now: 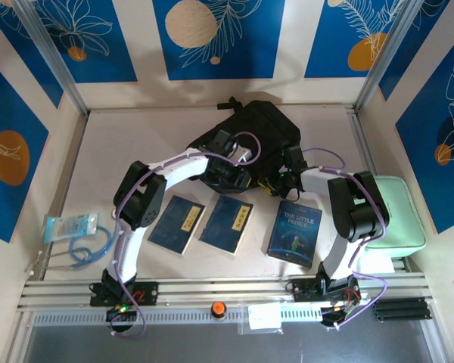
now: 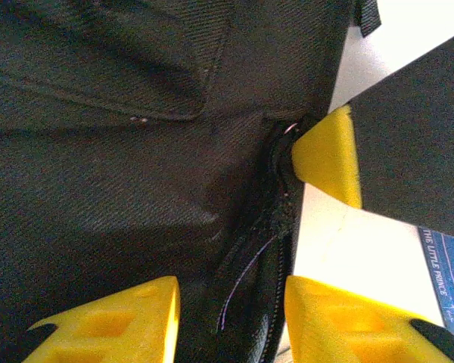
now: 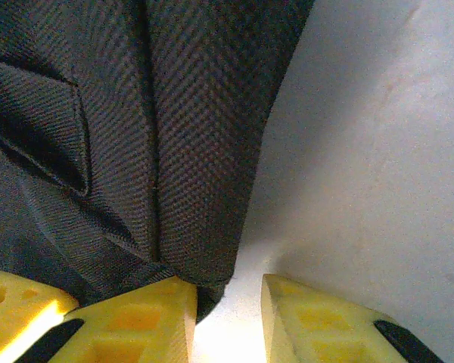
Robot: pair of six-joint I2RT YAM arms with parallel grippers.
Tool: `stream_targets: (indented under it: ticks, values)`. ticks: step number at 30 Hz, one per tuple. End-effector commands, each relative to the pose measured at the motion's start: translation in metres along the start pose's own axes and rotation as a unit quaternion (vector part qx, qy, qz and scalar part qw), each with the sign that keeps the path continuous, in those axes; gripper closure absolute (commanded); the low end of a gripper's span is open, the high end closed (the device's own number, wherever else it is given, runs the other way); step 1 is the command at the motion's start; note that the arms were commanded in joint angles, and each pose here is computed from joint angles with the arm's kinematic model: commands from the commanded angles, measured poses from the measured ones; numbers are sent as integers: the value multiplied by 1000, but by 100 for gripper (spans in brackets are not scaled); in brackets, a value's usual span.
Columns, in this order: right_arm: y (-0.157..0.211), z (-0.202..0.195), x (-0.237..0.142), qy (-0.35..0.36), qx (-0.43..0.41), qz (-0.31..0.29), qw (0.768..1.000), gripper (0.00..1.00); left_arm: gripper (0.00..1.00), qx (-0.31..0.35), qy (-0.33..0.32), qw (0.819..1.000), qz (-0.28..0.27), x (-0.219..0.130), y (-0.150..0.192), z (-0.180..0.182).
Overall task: Pack the student bag
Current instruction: Unzip the student bag at the top-center of the table.
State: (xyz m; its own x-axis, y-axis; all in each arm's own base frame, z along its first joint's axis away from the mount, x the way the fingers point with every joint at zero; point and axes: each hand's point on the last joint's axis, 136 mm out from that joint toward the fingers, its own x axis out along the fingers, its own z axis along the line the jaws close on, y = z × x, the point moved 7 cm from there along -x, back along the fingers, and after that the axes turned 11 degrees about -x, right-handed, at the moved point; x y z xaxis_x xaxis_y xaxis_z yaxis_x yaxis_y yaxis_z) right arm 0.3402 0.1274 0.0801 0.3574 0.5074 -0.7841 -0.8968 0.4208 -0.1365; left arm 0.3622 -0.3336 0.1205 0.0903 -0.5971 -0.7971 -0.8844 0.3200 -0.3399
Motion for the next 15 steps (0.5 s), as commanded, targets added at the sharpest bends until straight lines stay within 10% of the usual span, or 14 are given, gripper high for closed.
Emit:
stream_targets:
  ticks: [1, 15]
  values:
    - [2, -5, 6, 12, 15, 13, 1000, 72, 62, 10, 27, 999, 37, 6, 6, -3]
    - [3, -3, 7, 13, 12, 11, 1000, 72, 86, -6, 36, 999, 32, 14, -4, -3]
